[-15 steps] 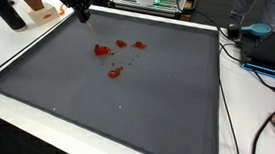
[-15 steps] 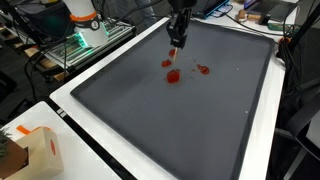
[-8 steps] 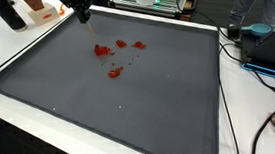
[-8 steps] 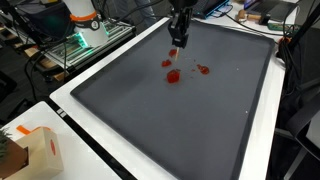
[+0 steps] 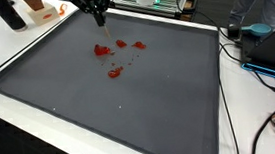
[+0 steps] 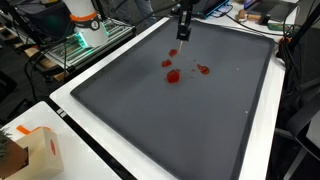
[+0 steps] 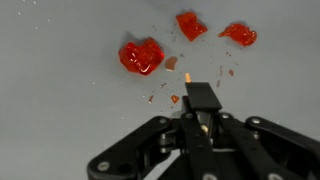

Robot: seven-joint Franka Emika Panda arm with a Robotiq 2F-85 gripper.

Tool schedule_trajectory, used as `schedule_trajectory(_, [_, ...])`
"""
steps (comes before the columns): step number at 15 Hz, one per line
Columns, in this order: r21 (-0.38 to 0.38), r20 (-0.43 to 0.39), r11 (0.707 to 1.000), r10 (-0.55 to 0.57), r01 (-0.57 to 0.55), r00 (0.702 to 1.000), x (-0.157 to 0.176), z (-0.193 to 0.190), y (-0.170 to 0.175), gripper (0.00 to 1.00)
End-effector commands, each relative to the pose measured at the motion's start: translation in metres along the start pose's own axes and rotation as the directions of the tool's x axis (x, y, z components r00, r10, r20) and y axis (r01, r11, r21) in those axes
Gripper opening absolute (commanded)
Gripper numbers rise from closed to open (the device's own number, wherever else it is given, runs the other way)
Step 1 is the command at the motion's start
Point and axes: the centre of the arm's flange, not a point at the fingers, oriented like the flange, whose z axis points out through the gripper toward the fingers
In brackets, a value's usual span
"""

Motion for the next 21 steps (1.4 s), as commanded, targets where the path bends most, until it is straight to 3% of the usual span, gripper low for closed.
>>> schedule_trajectory(1, [0.008,-0.043,0.993,-0.118,0.119,0.992,-0.012,0.011,-0.022,0.03])
schedule_trajectory(5, [0.001,-0.058,0.976,-0.219,0.22,0.974,-0.001,0.027,-0.037,0.03])
schedule_trajectory(11, [0.177,-0.003,0.919,-0.358,0.353,0.934,-0.005,0.045,-0.059,0.03])
schedule_trajectory(16, [0.236,0.038,0.883,-0.425,0.405,0.905,-0.016,0.061,-0.067,0.03])
schedule_trajectory(21, [0.256,0.003,0.86,-0.457,0.441,0.89,-0.028,0.076,-0.07,0.03])
